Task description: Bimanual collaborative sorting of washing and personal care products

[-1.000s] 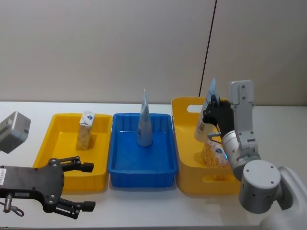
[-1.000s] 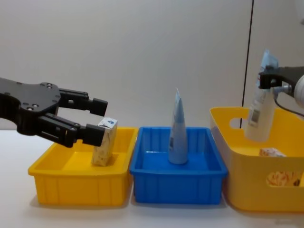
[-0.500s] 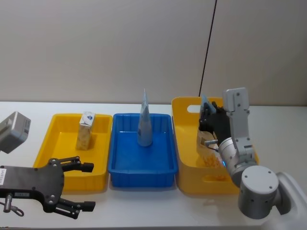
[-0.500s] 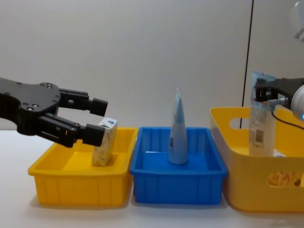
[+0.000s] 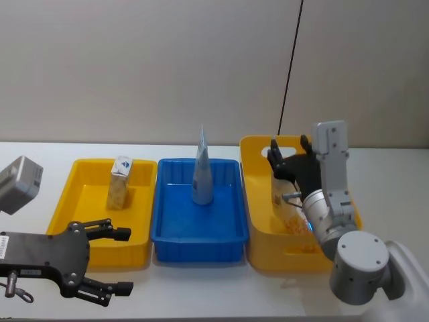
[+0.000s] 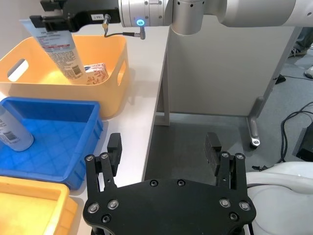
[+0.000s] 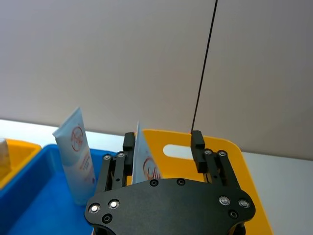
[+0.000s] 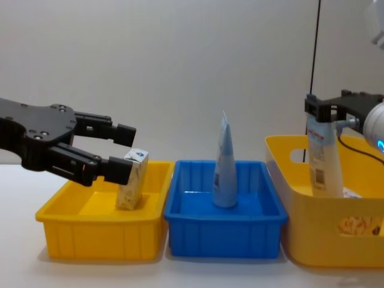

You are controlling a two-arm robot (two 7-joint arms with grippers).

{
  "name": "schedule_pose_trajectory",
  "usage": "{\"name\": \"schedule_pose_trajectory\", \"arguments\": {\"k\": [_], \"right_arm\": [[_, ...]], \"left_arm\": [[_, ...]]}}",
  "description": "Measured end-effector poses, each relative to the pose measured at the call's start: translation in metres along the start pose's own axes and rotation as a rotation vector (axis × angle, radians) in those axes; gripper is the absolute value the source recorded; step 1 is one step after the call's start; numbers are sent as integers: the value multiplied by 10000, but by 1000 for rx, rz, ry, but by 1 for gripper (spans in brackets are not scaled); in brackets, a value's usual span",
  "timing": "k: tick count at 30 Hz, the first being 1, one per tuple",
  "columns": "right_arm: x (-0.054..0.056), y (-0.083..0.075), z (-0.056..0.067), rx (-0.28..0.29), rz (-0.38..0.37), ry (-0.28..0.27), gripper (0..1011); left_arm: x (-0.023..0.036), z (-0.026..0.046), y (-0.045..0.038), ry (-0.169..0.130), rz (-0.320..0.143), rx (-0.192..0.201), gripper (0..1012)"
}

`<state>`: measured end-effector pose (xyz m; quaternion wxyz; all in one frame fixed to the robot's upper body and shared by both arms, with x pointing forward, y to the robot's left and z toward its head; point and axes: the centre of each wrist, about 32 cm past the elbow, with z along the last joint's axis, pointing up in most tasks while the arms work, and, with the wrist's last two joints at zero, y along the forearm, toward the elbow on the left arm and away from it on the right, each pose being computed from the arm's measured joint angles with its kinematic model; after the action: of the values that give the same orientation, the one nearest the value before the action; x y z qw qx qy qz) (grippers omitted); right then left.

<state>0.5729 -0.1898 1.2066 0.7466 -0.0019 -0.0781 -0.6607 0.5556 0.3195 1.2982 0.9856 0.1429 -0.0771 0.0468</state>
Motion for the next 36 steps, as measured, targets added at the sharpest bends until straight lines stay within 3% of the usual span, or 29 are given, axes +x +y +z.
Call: {"name": "schedule_pose_trajectory", "arguments": {"k": [7, 13, 27, 36], "right_arm": [[1, 7, 111, 43, 23, 45, 866], [-3, 12, 180, 68, 34, 66, 1002], [0, 42, 377, 127, 63, 129, 1000], [60, -9, 476, 140, 144, 172, 1000]], "left_arm": [[0, 0, 0, 0, 0, 0, 1001], [0, 0, 0, 0, 0, 0, 1001], [0, 0, 0, 0, 0, 0, 1001], [0, 0, 0, 0, 0, 0, 1001]]}}
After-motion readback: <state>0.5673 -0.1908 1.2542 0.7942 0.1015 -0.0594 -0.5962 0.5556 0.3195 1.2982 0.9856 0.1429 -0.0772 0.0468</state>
